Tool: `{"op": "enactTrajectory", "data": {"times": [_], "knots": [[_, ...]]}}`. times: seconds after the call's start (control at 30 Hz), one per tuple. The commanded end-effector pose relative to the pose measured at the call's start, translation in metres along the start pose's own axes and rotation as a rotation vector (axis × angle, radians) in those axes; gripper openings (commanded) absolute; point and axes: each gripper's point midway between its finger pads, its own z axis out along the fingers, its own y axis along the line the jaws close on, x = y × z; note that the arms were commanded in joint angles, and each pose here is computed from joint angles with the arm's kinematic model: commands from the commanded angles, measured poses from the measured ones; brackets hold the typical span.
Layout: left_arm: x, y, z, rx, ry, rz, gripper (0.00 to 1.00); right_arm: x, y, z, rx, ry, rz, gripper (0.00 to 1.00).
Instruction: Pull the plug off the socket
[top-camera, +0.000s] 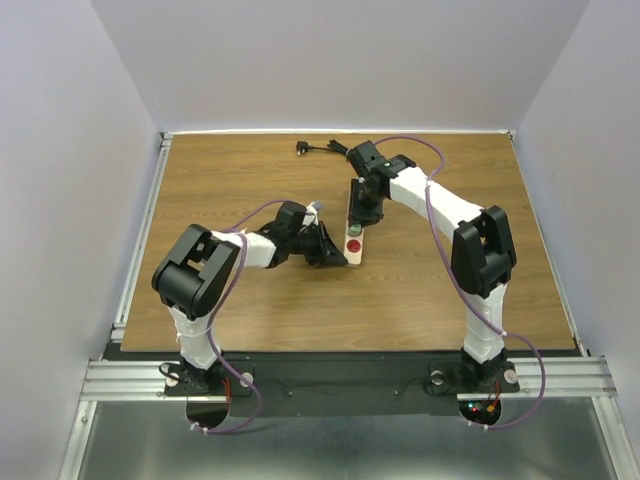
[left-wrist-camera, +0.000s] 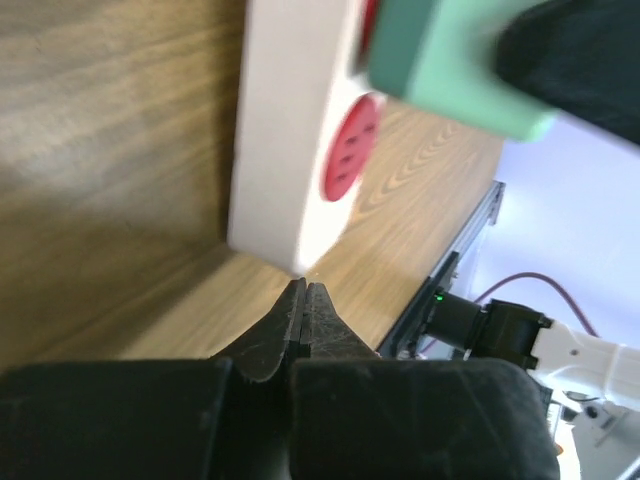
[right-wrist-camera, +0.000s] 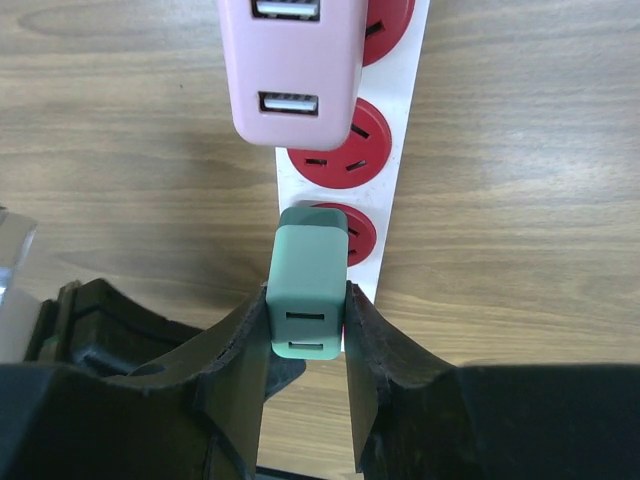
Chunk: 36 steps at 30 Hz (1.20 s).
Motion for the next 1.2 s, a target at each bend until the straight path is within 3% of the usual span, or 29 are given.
{"op": "enactTrajectory", "data": {"times": [0.0, 0.17, 0.43, 0.57, 0.8, 1.17], "knots": [[-0.015, -0.058, -0.020, 0.108, -0.050, 0.072, 0.00, 0.010, 0.005, 0.002, -0.038, 0.037, -0.019, 0.01], [-0.020, -0.059, -0.016, 0.091, -0.066, 0.079, 0.00, 0.011, 0.008, 0.003, -0.055, 0.043, -0.013, 0.00], [-0.021, -0.050, 0.021, 0.091, -0.008, 0.071, 0.00, 0.012, 0.011, -0.003, -0.077, 0.040, -0.004, 0.00], [-0.016, -0.016, 0.037, 0.016, -0.001, 0.050, 0.00, 0.011, 0.017, -0.007, -0.103, 0.037, -0.001, 0.00], [0.029, 0.086, 0.061, -0.154, 0.089, -0.071, 0.00, -0.007, 0.031, -0.033, -0.155, -0.025, -0.001, 0.00], [0.041, 0.110, 0.060, -0.181, 0.100, -0.105, 0.00, -0.017, 0.032, -0.054, -0.157, -0.090, 0.015, 0.00]]}}
